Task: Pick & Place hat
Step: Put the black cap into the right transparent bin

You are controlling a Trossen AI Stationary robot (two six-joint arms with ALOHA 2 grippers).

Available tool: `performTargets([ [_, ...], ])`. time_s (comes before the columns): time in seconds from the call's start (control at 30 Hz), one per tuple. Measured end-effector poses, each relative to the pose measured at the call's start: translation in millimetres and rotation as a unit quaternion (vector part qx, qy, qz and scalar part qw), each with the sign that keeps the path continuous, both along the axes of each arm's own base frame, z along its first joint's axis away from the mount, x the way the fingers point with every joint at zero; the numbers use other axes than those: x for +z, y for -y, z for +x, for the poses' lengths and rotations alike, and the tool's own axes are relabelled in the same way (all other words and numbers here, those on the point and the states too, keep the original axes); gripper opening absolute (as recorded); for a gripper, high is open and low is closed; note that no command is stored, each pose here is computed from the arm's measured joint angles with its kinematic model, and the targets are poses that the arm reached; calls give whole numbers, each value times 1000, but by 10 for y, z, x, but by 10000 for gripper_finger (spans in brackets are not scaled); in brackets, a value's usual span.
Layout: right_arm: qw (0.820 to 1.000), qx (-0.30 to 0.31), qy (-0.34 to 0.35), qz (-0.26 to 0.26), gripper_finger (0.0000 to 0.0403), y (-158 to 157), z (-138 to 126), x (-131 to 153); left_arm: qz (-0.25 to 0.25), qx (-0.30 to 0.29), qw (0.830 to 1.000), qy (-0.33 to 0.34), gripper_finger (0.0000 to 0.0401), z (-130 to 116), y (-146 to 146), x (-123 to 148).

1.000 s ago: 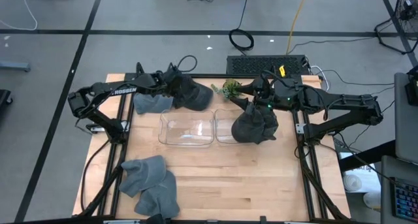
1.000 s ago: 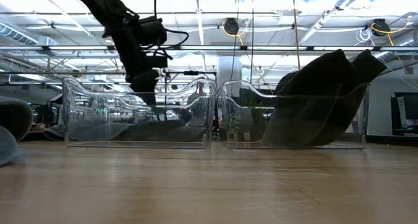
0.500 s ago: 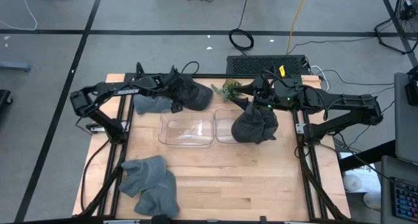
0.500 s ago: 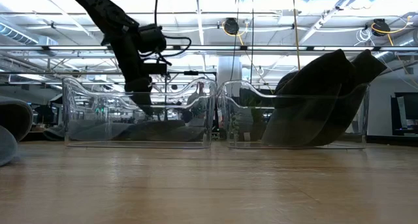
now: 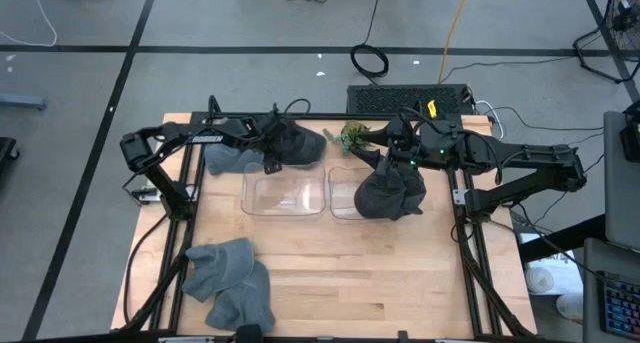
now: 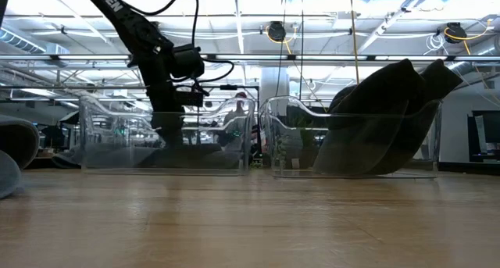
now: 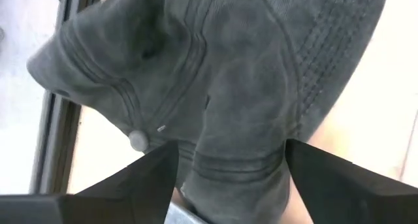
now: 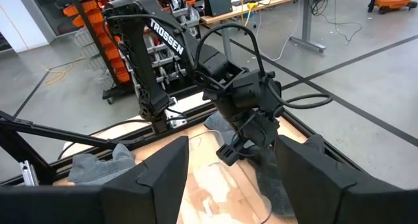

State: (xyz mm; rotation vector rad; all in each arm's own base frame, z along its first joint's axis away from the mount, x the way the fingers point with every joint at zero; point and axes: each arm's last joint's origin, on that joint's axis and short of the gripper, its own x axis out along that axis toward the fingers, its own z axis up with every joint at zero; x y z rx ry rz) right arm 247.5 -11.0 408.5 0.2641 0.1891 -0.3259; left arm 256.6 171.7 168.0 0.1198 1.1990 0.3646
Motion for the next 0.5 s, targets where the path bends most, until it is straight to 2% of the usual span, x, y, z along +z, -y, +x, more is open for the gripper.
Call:
performTargets([
  [0.23, 1000, 3, 20, -17, 212, 0, 11, 46, -12, -20, 1000, -5, 184, -8, 15, -8],
  [0.47, 999, 5, 35, -30, 212, 1, 17, 82, -34, -22, 999, 7, 29, -6, 29, -12],
  [0.5, 999, 6, 35, -34, 212, 1, 17, 84, -38, -19, 999, 9, 17, -6, 31, -13],
])
